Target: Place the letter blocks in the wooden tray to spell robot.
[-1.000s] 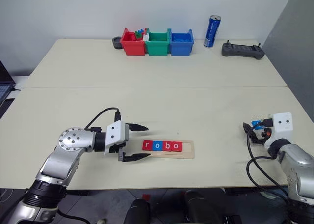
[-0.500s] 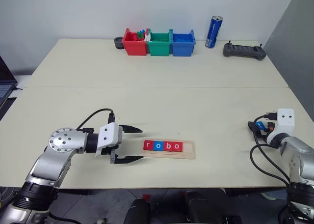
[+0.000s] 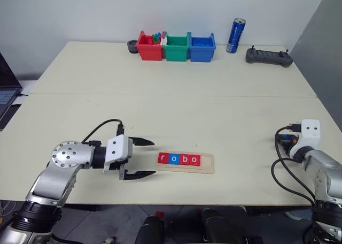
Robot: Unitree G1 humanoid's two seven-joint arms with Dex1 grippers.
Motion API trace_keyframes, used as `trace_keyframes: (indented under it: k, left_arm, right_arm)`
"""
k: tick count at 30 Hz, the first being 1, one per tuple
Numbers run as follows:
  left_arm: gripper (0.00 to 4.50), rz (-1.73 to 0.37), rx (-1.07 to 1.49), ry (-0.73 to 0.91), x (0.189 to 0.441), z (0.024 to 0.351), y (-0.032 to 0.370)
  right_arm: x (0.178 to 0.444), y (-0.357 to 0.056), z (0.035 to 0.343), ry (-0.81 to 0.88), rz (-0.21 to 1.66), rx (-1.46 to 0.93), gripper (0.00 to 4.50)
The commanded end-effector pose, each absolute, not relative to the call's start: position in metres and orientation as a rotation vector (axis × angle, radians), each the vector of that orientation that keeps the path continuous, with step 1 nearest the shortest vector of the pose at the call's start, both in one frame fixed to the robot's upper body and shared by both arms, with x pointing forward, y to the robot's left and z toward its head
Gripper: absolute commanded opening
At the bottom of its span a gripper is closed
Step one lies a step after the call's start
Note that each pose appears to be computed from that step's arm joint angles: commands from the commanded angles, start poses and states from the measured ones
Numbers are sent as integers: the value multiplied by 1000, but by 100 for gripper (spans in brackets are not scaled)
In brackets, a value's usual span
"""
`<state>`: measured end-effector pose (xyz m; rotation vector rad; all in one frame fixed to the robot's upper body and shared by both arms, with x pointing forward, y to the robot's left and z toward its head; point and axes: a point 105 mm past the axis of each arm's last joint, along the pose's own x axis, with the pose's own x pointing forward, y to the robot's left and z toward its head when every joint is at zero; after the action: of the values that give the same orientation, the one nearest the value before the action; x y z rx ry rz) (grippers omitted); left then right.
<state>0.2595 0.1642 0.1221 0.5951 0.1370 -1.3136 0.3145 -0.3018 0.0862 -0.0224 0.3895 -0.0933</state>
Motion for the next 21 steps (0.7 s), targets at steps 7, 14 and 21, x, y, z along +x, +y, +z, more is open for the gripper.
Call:
trace_keyframes:
  k: [7,14,21]
  left_arm:
    - [450,-1294,618,96,265,138,166]
    - [450,-1282,620,97,267,139,169]
    - [450,-1284,614,90,267,137,167]
  right_arm:
    - [301,-236,95,379,91,-53,144]
    - [290,-204,103,363,146,-29,144]
    - [271,-181,95,400,181,10,144]
